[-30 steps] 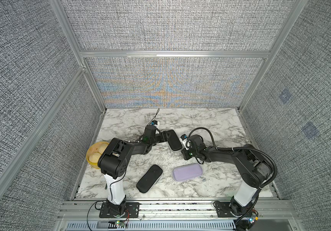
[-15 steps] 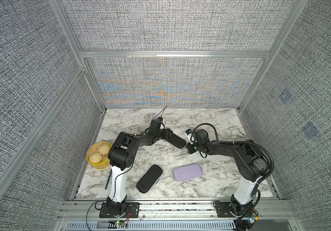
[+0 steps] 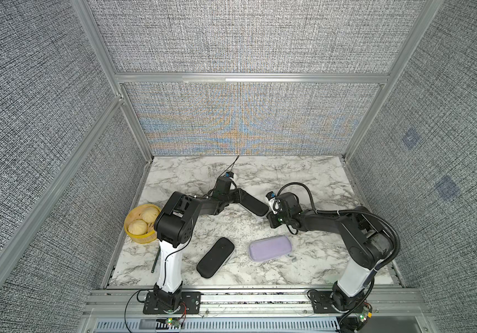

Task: Put umbrellas into zippered umbrella sleeves
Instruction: Place the umbrella sleeve at the center of the board.

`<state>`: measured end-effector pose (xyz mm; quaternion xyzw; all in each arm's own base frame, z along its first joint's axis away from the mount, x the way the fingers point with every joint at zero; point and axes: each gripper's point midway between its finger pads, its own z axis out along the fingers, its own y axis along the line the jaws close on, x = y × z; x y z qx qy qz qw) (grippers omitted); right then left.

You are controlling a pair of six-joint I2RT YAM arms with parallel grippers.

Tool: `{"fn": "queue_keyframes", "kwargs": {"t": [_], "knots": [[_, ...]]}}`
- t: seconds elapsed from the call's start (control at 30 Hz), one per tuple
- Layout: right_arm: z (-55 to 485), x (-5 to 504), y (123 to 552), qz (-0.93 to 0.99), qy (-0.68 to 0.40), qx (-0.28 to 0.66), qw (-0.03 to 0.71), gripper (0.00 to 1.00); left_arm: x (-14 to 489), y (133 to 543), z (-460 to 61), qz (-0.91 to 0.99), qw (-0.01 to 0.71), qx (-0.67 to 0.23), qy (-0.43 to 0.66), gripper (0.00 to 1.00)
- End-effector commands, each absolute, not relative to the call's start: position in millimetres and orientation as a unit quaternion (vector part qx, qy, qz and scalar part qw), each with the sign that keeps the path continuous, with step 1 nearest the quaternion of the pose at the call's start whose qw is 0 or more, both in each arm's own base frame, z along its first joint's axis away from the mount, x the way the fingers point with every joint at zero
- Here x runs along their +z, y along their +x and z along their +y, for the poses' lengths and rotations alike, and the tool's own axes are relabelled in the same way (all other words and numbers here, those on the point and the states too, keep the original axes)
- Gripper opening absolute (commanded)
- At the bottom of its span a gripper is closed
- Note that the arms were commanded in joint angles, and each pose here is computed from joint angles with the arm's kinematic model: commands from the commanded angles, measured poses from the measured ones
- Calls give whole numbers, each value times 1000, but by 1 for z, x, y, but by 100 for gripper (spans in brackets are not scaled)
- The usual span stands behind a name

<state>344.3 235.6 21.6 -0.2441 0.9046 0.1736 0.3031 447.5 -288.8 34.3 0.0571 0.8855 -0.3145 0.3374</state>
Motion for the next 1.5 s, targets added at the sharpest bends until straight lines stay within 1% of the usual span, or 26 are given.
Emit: {"fn": "queue_keyframes", "kwargs": {"t": [0.0,0.07,0.23,0.43,0.57,0.7,0.83,0.87,1.03,1.13,1.23,1.27,1.33,1.37,1.4,1.47], "knots": [[240,18,330,911,-232,188,284,0,-7,423,-278,921,265,-285,36,30],[249,18,324,908,-241,193,283,0,-12,423,-276,923,262,-282,28,27],[271,25,315,899,-260,205,286,0,-18,424,-272,927,260,-270,16,25],[292,37,309,889,-269,220,299,0,-13,421,-268,924,268,-273,0,18],[304,43,315,884,-265,229,310,0,-4,419,-267,919,276,-280,-5,16],[314,46,331,883,-267,221,317,0,2,405,-271,910,274,-310,-6,12],[323,45,343,881,-273,218,319,0,-4,385,-264,911,269,-312,-11,12],[331,52,349,875,-279,224,327,0,5,381,-264,907,276,-319,-9,12],[340,58,349,865,-294,239,329,0,2,362,-261,904,266,-335,-10,13],[321,53,354,879,-280,198,331,0,3,359,-254,905,271,-327,-12,19],[299,52,360,890,-258,172,334,0,10,360,-245,906,283,-316,-15,33],[288,43,355,897,-252,164,325,2,12,361,-241,907,285,-310,-17,37],[278,45,353,899,-245,157,326,3,18,365,-236,908,287,-305,-16,40],[273,46,351,901,-242,150,328,5,19,366,-233,910,286,-301,-18,41],[269,47,350,903,-240,143,327,8,22,367,-229,908,290,-301,-21,44],[261,49,347,906,-236,135,325,19,26,366,-221,908,297,-294,-26,57]]}}
